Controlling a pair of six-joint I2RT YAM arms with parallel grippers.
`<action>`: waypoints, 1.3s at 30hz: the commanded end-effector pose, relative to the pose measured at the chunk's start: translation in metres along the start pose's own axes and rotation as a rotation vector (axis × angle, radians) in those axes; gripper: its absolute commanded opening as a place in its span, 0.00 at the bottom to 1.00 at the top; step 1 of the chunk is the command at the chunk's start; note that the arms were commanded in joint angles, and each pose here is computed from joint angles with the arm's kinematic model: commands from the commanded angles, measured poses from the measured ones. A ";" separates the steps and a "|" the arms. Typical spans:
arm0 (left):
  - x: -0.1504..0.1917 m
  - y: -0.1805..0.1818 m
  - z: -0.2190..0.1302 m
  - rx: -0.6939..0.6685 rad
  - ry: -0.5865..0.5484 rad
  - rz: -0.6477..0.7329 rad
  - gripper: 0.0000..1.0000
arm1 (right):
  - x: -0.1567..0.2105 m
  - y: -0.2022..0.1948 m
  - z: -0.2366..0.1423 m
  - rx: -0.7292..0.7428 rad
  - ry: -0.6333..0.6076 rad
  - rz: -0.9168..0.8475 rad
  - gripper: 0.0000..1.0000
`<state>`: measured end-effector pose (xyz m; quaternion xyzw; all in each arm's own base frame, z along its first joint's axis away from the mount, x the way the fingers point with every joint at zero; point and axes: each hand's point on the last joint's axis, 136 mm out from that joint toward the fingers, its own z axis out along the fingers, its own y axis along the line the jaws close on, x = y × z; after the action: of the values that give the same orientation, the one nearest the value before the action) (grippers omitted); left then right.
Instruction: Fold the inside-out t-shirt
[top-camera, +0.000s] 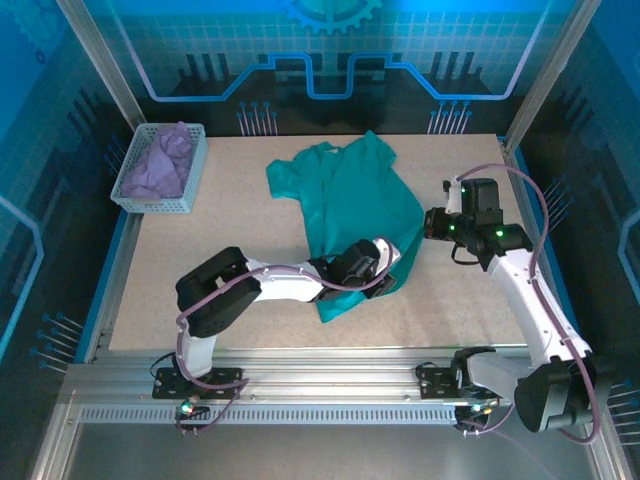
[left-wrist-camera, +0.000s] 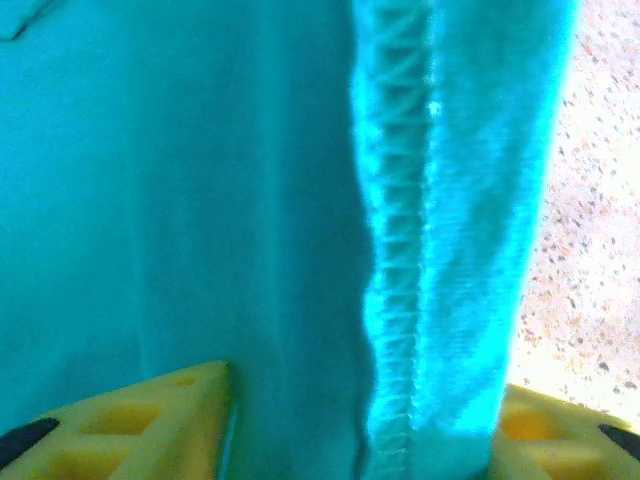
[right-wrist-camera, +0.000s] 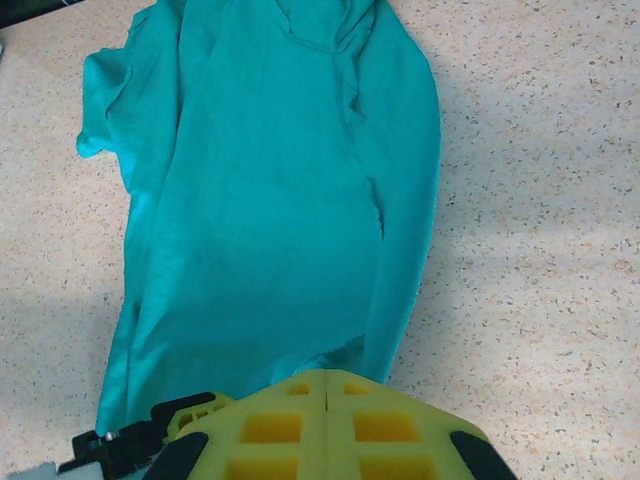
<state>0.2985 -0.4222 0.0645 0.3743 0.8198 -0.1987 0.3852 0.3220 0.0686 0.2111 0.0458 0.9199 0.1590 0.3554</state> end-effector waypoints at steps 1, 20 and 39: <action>-0.012 0.010 -0.008 -0.039 -0.061 -0.033 0.38 | -0.001 -0.014 0.001 0.064 0.016 0.001 0.00; -0.077 0.050 -0.065 0.246 -0.158 -0.459 0.00 | 0.028 0.038 0.020 -0.081 -0.199 -0.257 0.55; -0.115 0.048 -0.131 0.371 -0.138 -0.521 0.00 | 0.119 0.117 0.113 -0.225 -0.340 -0.697 0.45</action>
<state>0.3351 -0.3608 0.1931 0.1962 0.8314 -0.4168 0.3108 0.2806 0.2249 0.0666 -0.2877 0.8262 0.1355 0.4650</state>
